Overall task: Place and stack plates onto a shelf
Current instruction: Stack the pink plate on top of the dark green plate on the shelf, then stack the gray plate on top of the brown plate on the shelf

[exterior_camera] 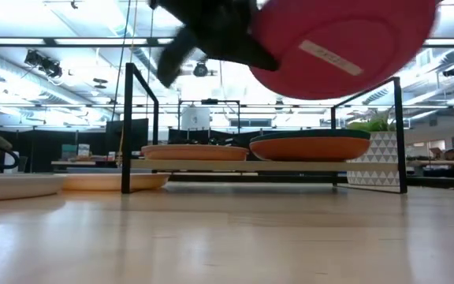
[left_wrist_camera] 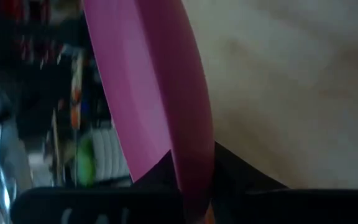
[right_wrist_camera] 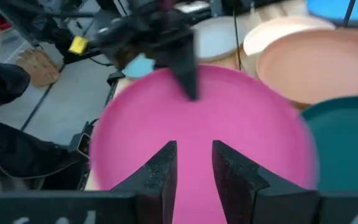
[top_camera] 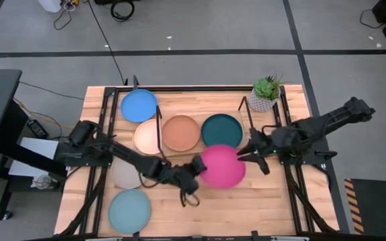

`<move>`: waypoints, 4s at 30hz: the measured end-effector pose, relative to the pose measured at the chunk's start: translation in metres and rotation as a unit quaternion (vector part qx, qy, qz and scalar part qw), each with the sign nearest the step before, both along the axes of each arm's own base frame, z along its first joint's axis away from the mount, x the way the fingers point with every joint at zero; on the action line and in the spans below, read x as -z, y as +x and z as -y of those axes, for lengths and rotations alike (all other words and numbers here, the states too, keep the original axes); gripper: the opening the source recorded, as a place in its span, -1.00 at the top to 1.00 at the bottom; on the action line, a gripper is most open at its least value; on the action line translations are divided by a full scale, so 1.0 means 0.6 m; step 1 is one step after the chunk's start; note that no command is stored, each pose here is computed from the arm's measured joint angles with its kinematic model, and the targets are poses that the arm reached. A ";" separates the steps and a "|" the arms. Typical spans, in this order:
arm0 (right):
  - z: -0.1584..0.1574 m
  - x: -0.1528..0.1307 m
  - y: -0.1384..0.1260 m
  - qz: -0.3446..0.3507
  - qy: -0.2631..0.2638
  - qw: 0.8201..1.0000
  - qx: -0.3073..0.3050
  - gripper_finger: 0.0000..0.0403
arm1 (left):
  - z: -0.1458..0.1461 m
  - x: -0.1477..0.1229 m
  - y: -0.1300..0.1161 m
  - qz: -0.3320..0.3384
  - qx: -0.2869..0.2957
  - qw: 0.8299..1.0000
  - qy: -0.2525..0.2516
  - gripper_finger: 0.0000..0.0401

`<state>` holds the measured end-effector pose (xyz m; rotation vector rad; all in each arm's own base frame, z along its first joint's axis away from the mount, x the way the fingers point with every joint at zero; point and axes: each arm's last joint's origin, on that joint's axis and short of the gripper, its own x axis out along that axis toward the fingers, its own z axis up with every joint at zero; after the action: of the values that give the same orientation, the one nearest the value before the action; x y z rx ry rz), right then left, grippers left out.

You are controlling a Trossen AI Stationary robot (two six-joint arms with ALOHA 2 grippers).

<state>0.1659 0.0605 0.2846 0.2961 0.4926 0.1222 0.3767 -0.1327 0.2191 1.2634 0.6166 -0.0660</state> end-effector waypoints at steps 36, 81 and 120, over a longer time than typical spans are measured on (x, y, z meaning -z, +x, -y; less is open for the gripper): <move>-0.032 0.007 -0.010 0.007 -0.067 0.998 0.009 0.47 | -0.168 0.008 0.061 -0.003 -0.081 0.956 -0.281 0.08; -0.040 0.079 0.070 0.079 -0.434 0.896 -0.053 0.47 | 0.115 -0.004 -0.218 -0.119 -0.504 0.639 -0.568 0.10; 0.015 0.074 0.097 0.106 -0.370 0.920 -0.074 0.50 | 0.037 0.125 -0.247 -0.117 -0.680 0.599 -0.407 0.93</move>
<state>0.2244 0.0515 0.2402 -0.4953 0.3149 0.1060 0.2287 -0.1548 0.1442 -0.3564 1.4391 0.7119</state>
